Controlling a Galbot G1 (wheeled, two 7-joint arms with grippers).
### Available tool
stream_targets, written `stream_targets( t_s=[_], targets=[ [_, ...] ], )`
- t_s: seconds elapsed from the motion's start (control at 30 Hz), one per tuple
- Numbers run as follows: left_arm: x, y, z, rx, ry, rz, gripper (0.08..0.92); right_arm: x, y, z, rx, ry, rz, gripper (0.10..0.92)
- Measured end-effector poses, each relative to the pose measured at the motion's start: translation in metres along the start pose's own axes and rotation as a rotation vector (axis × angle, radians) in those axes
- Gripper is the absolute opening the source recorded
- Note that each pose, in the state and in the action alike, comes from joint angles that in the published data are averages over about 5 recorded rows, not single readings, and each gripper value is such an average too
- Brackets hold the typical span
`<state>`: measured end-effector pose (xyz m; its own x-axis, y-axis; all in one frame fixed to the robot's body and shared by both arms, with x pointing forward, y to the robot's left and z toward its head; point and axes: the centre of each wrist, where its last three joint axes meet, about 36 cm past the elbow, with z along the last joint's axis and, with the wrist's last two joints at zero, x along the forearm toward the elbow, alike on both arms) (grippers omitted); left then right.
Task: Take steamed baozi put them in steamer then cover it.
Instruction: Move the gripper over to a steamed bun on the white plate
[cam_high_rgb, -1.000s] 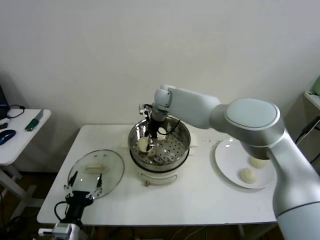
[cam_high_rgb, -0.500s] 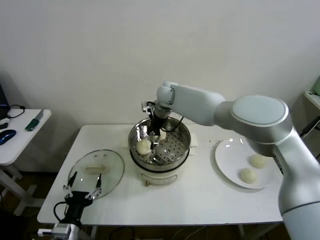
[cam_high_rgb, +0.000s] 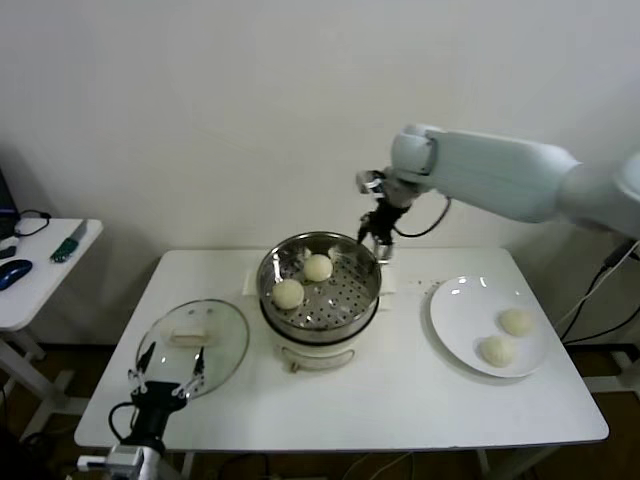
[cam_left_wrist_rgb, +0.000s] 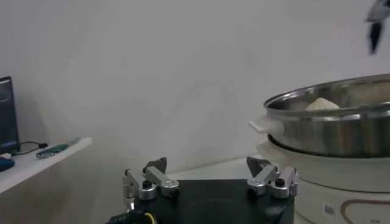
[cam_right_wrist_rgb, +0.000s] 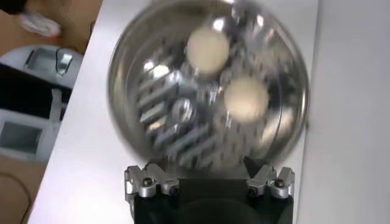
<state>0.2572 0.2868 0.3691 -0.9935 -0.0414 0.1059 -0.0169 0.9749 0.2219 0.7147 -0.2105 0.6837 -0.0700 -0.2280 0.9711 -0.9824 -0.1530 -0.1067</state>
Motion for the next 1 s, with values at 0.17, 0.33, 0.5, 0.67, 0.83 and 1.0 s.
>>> stream_targets(
  t_s=[0.17,0.33,0.5,0.67,0.83,1.0],
  targets=[
    [-0.002,-0.001,-0.001,-0.002,0.001,0.000,0.823,0.008,0.032,0.065,-0.049,0.031,0.008,0.823],
    [-0.002,-0.002,-0.003,-0.005,0.000,-0.003,0.823,-0.001,0.065,0.126,-0.099,0.068,0.006,0.823],
    [0.000,-0.002,-0.002,-0.006,0.006,-0.005,0.823,-0.024,0.093,0.171,-0.122,0.117,-0.014,0.823],
    [0.002,-0.003,-0.002,-0.007,0.010,-0.011,0.823,-0.054,0.113,0.204,-0.128,0.168,-0.043,0.823],
    [0.003,-0.001,-0.002,-0.010,0.014,-0.020,0.823,-0.083,0.130,0.228,-0.129,0.210,-0.074,0.823],
    [0.003,-0.001,0.001,-0.012,0.022,-0.023,0.823,-0.109,0.139,0.242,-0.123,0.241,-0.098,0.823]
  ],
)
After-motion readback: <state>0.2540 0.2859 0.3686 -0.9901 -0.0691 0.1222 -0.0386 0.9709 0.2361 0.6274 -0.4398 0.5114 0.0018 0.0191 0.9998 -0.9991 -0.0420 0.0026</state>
